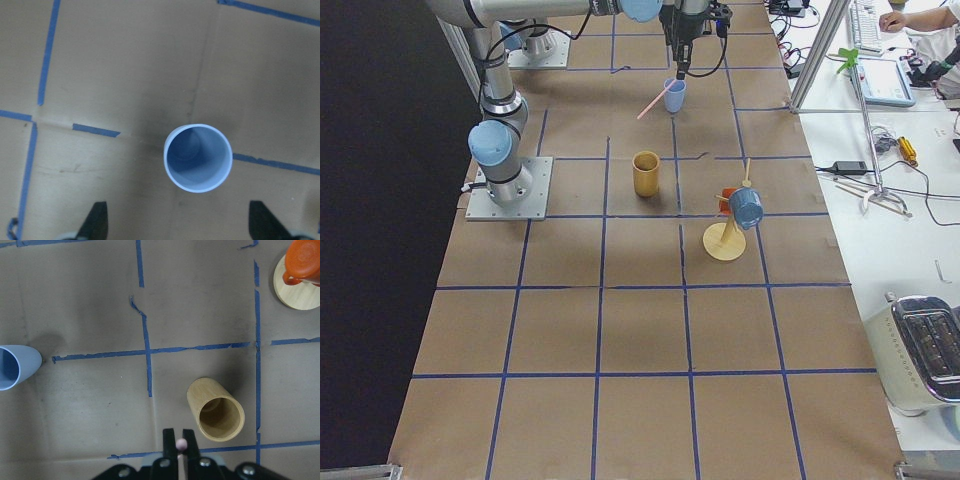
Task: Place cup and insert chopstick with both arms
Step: 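Release cup and raise left gripper while right carries chopstick over cup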
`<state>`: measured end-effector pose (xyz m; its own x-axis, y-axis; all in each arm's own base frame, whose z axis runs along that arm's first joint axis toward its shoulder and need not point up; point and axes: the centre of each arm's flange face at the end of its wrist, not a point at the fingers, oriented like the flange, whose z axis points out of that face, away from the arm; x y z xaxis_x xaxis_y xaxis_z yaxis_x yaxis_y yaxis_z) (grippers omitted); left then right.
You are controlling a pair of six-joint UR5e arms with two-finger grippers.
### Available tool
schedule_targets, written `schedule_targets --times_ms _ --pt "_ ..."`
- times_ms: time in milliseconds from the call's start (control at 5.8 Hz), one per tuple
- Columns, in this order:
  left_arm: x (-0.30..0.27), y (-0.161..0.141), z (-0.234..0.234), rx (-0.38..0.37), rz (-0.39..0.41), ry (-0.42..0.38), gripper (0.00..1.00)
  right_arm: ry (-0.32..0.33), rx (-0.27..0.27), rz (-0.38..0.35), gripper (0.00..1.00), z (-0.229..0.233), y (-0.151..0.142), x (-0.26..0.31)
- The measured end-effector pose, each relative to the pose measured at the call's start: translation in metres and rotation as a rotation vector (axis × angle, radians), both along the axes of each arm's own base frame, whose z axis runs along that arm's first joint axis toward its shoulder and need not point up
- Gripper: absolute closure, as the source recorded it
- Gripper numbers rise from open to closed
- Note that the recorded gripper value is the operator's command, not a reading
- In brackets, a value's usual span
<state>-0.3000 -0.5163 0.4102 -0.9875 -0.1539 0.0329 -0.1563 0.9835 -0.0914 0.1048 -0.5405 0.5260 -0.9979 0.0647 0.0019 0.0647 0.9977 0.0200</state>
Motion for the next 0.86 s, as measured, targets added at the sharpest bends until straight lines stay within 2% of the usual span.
schedule_targets --times_ms 172,345,517,862 --pt "0.045 0.006 0.034 0.028 -0.090 -0.016 0.00 0.000 -0.005 -0.002 0.91 0.000 -0.008 0.011" --pt "0.077 0.017 0.059 0.049 -0.175 -0.026 0.00 0.000 -0.017 -0.007 0.91 0.002 -0.030 0.031" --pt "0.098 0.030 0.080 0.051 -0.219 -0.029 0.00 0.000 -0.035 -0.015 0.91 0.003 -0.057 0.068" --pt "0.118 0.043 0.088 0.080 -0.227 -0.036 0.00 -0.011 -0.059 -0.075 0.91 -0.010 -0.092 0.168"
